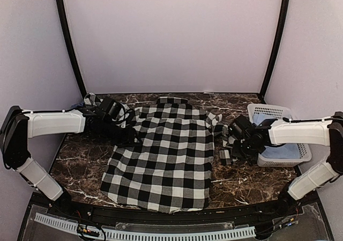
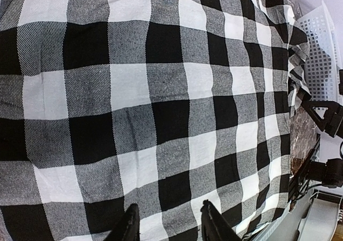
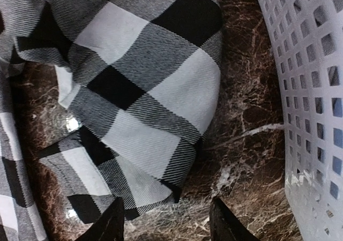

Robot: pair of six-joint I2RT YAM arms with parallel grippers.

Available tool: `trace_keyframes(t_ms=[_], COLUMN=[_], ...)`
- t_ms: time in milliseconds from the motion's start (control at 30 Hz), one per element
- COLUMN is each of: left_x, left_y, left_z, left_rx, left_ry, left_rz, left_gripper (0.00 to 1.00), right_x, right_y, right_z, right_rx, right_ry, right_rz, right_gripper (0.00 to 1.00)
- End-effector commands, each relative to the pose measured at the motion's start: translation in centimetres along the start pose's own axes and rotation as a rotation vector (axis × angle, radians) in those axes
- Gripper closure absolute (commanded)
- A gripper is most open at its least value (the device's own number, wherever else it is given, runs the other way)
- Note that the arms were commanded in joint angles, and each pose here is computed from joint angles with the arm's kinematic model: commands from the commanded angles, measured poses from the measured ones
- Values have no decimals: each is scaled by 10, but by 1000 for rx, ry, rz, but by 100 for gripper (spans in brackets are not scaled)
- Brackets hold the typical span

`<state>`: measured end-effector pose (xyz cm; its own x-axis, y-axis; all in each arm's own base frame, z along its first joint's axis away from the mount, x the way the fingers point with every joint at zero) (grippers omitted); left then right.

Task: Fold and stack the long sleeve shirts
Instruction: Adjust the sleeve at the center of the board.

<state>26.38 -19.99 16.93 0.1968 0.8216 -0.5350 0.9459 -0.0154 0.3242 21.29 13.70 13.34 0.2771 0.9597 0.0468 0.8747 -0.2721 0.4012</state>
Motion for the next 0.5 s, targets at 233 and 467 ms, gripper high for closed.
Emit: trace_keyframes(t_ms=[233,467], left_x=[-8,-10], left_y=[5,5], left_z=[-6,-13], left_rx=[-23,-38], left_ry=[-36,-35], left_rz=[24,22], left_gripper=[62,62], right_x=[3,23], right_y=[7,27], right_z=[25,24], right_rx=[-132,-172], right_ry=[-96,-129], right_rz=[34,-42], right_gripper=[58,100])
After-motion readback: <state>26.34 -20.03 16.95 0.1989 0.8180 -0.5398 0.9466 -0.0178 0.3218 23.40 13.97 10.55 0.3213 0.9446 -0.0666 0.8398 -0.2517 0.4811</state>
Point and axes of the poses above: each gripper's point midway between its finger pads, its own z axis out along the fingers, its own x axis along the line the jaws close on, y = z × x, the point moved 9 cm from there along -z, back along the fingers, and after that the axes turned 1 degree about z, right-handed, at the moved point
